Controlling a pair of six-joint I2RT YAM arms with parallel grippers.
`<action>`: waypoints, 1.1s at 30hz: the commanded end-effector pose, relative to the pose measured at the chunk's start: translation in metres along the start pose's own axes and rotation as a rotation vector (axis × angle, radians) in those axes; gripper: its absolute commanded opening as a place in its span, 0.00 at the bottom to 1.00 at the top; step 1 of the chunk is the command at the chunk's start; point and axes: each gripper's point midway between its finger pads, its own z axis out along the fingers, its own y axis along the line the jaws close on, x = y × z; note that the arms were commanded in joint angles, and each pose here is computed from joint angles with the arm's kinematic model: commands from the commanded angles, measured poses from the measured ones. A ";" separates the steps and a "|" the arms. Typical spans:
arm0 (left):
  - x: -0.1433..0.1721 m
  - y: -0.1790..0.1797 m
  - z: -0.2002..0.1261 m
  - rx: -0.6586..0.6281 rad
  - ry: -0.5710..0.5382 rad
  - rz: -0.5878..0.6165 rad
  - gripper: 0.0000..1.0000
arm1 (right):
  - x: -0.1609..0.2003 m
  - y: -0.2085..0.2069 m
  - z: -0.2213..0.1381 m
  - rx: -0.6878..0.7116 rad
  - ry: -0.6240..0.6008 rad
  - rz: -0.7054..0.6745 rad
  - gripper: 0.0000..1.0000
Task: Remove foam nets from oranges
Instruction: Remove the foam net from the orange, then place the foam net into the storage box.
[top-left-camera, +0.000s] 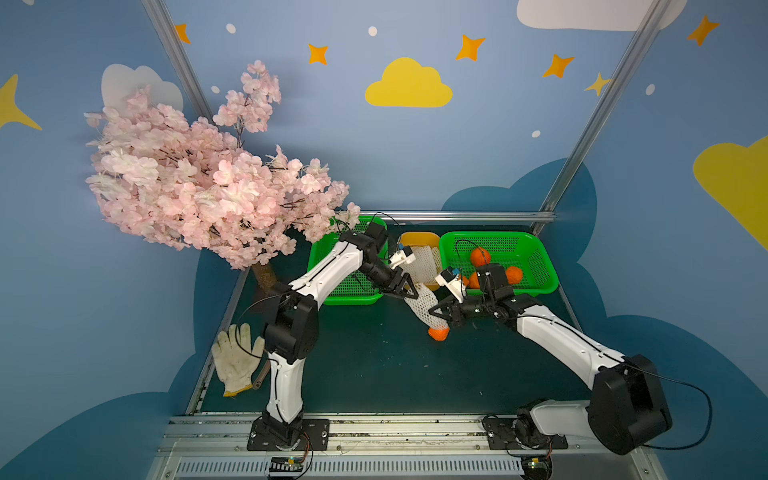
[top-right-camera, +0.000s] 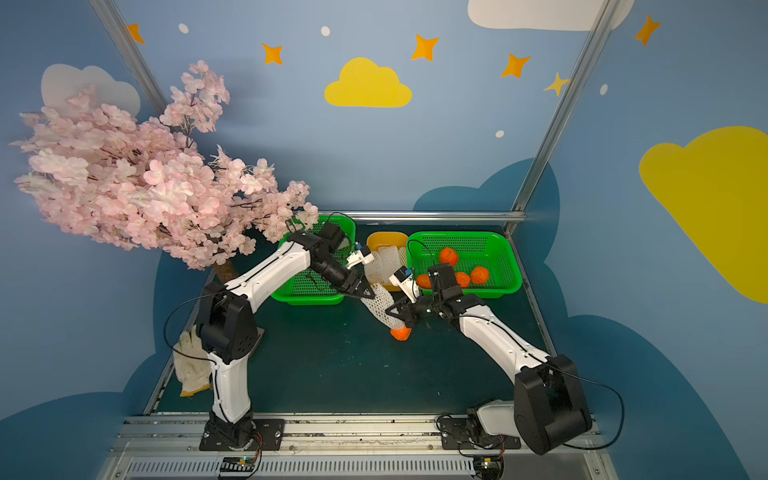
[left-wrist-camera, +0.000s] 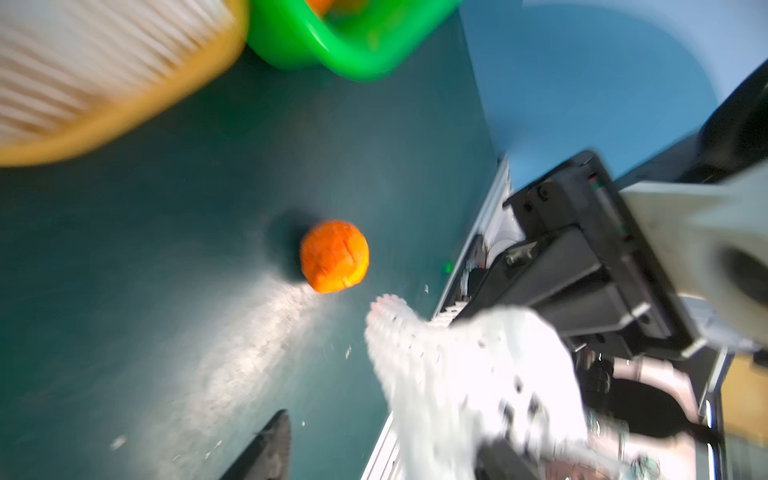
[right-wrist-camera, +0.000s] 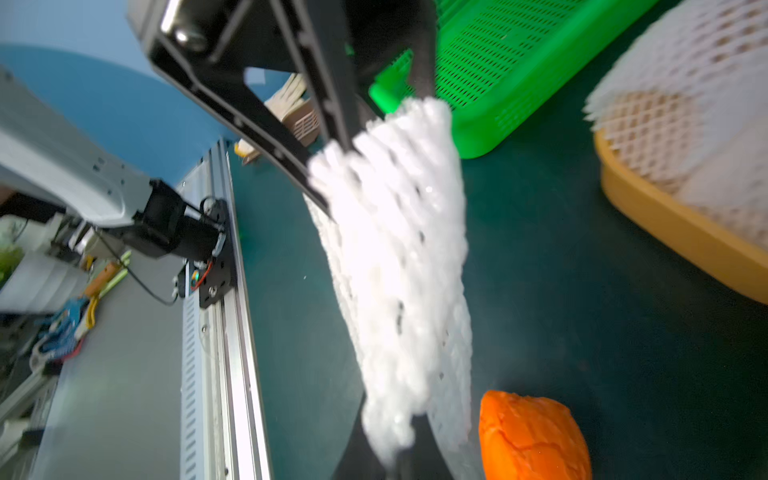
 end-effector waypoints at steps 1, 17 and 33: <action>-0.044 -0.014 -0.059 -0.058 -0.274 0.020 0.75 | -0.032 -0.025 -0.011 0.104 -0.059 0.261 0.00; -0.006 -0.083 -0.158 -0.185 -0.664 0.291 0.94 | -0.062 -0.152 0.058 0.439 0.251 0.713 0.00; 0.057 -0.096 -0.151 -0.224 -0.684 0.290 0.95 | -0.064 -0.188 0.093 0.711 0.389 0.559 0.32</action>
